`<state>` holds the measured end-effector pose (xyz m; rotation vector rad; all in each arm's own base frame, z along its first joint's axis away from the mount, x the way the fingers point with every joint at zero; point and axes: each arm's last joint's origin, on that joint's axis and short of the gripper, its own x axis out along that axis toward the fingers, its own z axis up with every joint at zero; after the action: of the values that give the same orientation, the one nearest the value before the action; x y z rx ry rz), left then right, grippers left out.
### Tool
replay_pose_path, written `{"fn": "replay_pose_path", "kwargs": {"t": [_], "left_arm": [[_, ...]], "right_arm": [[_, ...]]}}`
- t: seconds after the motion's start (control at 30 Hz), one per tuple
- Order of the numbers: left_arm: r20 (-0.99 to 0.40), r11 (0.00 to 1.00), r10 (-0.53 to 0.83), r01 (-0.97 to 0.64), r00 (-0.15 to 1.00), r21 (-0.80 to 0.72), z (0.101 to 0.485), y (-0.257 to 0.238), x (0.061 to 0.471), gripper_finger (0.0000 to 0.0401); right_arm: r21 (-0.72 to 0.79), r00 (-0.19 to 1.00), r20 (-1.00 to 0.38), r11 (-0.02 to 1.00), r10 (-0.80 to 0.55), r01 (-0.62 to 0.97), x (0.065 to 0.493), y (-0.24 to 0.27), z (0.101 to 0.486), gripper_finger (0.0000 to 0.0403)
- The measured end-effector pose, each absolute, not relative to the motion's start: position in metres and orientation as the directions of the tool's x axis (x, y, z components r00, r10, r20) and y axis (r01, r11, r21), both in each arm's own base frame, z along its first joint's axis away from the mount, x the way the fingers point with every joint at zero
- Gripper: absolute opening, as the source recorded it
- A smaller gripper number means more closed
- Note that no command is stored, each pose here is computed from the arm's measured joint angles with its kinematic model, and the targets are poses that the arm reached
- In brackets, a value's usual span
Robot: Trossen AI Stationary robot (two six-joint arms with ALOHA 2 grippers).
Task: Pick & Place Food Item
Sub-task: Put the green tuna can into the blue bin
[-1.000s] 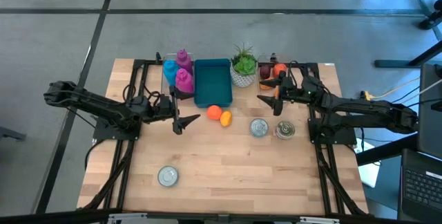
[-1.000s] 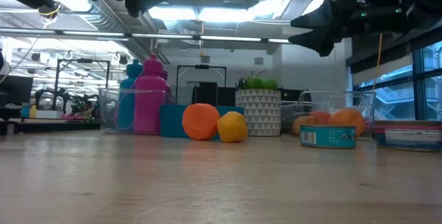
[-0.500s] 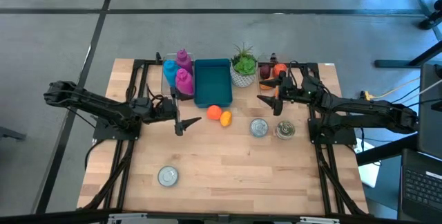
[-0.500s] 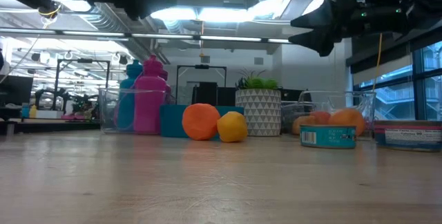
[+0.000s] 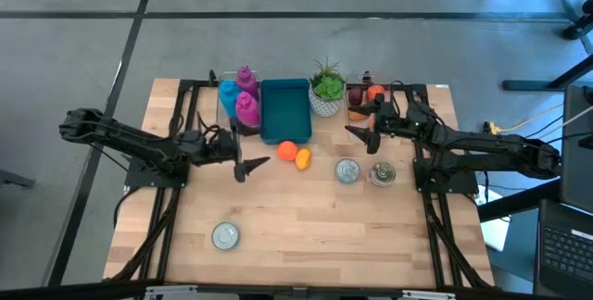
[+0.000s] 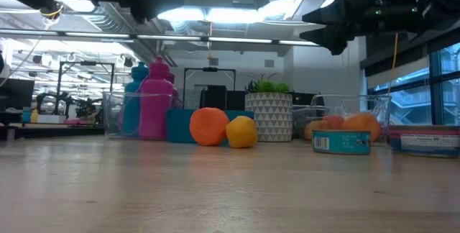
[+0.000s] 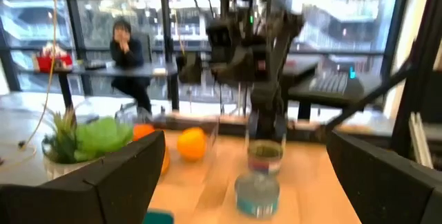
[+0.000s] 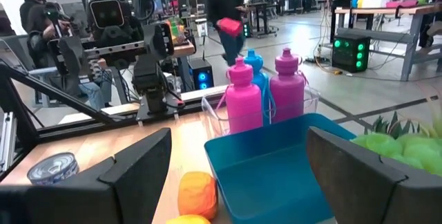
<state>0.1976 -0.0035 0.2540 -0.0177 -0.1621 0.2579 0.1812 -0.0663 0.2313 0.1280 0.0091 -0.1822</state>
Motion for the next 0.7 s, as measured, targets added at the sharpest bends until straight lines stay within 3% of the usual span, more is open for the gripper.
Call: {"fn": "replay_pose_path", "kwargs": {"t": [0.7], "left_arm": [[0.164, 0.967, 0.254, -0.251, 0.953, -0.041, 0.2546, -0.0036, 0.1976, 0.0393]], "right_arm": [[0.125, 0.985, -0.014, 0.977, -0.174, 0.174, 0.1813, -0.0661, 0.232, 0.0327]]}}
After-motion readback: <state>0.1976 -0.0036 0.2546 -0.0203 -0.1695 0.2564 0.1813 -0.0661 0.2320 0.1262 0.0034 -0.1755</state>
